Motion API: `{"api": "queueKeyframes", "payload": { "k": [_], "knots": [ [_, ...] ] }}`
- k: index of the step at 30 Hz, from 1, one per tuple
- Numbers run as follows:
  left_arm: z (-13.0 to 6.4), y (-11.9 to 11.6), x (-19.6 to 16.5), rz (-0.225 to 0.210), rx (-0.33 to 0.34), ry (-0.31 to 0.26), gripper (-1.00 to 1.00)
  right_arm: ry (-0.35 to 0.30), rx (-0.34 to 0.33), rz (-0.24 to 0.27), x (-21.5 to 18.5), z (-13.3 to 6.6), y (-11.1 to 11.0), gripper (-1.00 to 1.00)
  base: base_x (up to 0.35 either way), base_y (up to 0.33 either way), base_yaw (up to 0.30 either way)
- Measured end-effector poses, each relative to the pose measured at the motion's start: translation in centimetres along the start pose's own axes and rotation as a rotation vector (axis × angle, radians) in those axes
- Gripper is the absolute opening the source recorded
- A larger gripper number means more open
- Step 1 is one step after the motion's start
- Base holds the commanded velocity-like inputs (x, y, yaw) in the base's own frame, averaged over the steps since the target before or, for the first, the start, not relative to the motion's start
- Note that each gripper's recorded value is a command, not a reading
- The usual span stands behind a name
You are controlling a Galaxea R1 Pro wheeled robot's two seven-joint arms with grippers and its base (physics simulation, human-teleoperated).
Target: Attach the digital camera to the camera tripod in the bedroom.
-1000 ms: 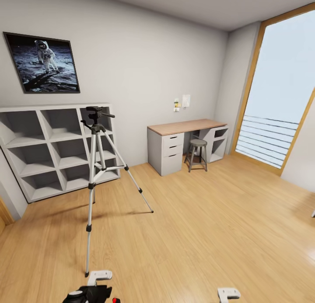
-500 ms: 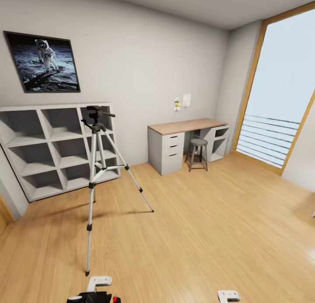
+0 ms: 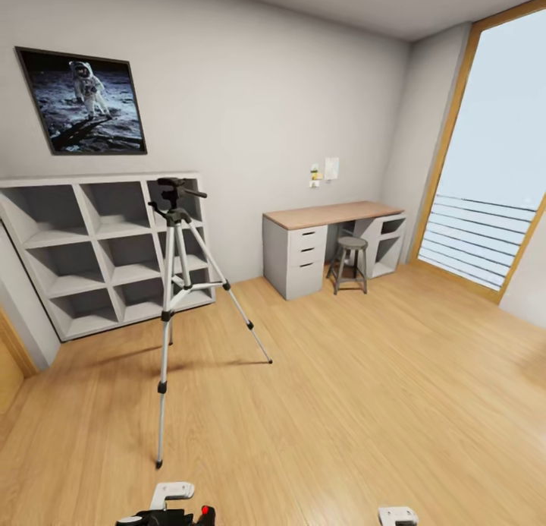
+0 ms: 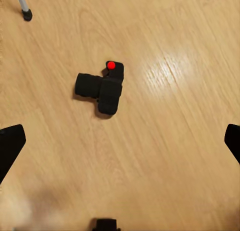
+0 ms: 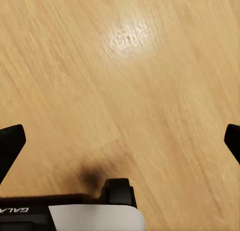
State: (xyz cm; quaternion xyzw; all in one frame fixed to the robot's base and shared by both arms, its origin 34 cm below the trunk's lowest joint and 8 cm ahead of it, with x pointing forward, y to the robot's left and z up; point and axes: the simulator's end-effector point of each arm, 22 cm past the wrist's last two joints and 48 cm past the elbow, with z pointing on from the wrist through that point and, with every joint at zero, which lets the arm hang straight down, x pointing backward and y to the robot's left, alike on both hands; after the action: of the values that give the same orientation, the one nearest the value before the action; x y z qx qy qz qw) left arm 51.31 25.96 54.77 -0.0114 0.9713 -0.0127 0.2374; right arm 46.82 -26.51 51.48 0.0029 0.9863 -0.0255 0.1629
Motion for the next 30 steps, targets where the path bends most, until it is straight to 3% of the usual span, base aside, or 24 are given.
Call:
{"api": "queueKeyframes", "payload": {
  "k": [7,15,30],
  "knots": [
    [0.2,0.0,0.4,0.0,0.0,0.01,1.0,0.035,-0.001,0.005,1.7,0.5,0.0,1.0,0.0,0.0,0.089],
    [0.5,0.1,1.0,0.0,-0.001,0.021,1.0,0.137,0.003,0.003,7.5,1.3,-0.2,1.0,0.0,0.0,0.087],
    [0.8,0.1,2.3,0.003,0.0,0.05,1.0,0.137,0.015,0.009,8.5,1.6,-1.1,1.0,0.0,0.0,0.023]
  ]
}}
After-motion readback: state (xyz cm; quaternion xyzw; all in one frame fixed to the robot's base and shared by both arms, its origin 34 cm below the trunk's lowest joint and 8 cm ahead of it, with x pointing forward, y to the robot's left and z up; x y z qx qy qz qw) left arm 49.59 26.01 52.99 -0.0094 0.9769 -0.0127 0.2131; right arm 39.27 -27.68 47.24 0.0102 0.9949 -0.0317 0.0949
